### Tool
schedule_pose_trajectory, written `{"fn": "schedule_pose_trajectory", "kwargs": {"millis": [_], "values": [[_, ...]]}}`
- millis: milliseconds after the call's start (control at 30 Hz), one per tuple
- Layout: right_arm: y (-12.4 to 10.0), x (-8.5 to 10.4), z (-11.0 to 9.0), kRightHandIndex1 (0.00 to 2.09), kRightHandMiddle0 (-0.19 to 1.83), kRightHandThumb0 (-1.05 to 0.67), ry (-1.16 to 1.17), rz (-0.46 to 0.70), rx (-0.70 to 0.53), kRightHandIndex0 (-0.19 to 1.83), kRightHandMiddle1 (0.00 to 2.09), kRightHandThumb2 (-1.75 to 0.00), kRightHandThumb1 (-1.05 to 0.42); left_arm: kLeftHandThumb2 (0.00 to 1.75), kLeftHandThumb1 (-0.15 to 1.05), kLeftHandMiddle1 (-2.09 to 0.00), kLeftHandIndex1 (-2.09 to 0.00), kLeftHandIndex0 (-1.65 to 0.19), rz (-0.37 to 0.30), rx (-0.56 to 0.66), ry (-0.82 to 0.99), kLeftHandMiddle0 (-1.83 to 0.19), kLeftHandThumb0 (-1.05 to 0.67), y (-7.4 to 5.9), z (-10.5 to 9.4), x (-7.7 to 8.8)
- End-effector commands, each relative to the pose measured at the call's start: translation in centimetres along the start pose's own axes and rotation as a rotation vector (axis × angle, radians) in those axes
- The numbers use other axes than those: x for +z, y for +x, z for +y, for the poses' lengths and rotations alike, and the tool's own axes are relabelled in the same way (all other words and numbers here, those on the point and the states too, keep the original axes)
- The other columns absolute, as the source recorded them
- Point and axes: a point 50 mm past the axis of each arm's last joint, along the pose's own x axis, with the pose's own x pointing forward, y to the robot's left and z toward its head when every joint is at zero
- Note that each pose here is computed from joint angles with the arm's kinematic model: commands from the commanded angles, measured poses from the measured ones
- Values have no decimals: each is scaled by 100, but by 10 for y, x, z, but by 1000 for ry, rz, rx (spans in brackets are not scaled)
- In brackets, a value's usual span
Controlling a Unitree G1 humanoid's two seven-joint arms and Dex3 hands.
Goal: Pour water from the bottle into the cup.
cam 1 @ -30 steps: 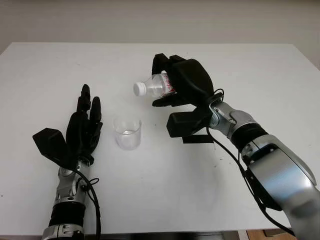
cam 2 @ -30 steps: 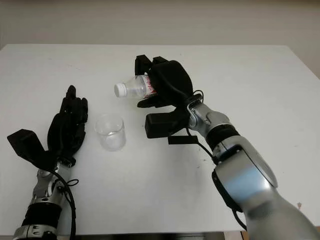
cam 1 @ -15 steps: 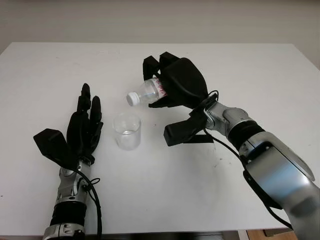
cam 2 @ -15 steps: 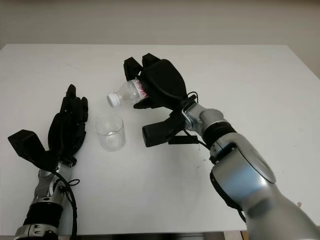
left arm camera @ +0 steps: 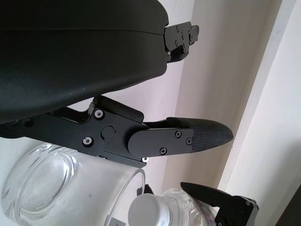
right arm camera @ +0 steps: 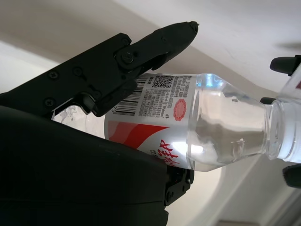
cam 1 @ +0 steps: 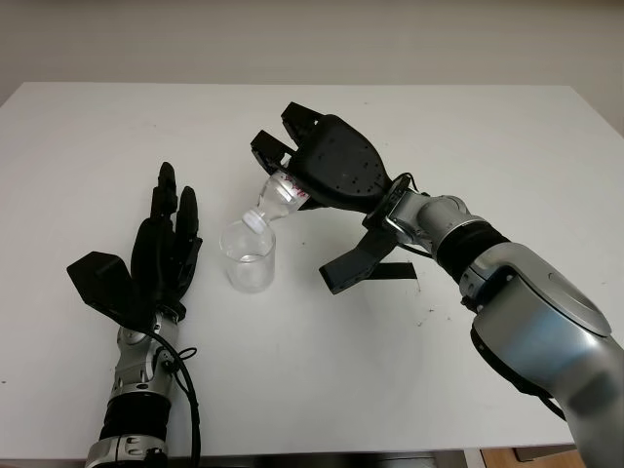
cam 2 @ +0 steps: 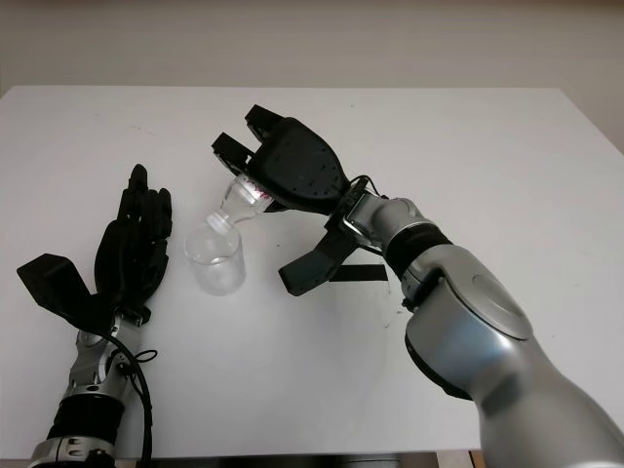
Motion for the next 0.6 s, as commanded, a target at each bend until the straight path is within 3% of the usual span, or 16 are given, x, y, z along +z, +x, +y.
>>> {"fn": "schedule_pose_trajectory", "kwargs": {"millis": [0,300,400,433,567], "values": [[13,-6,-10,209,50,-54,-56,-33,-48,115,186,-9,-104,42,105,-5,-5,18,34,10,-26,16,-72,-5,-1,-11],[14,-3,-11,209,56,-54,-56,-35,-89,111,167,-5,-101,43,105,-5,-5,19,35,9,-31,16,-72,-5,-1,-10],[14,-2,-11,209,60,-53,-13,3,-90,114,179,-6,-103,43,105,-5,-5,19,34,10,-28,16,-72,-5,-1,-11],[14,-1,-10,209,61,-53,27,28,-95,116,192,-6,-104,43,105,-5,-5,18,33,11,-25,16,-72,-5,-1,-11],[12,-1,-8,209,90,-48,222,152,-81,128,209,-13,-105,42,105,-5,-5,18,35,13,-21,16,-73,-5,-1,-11]]}}
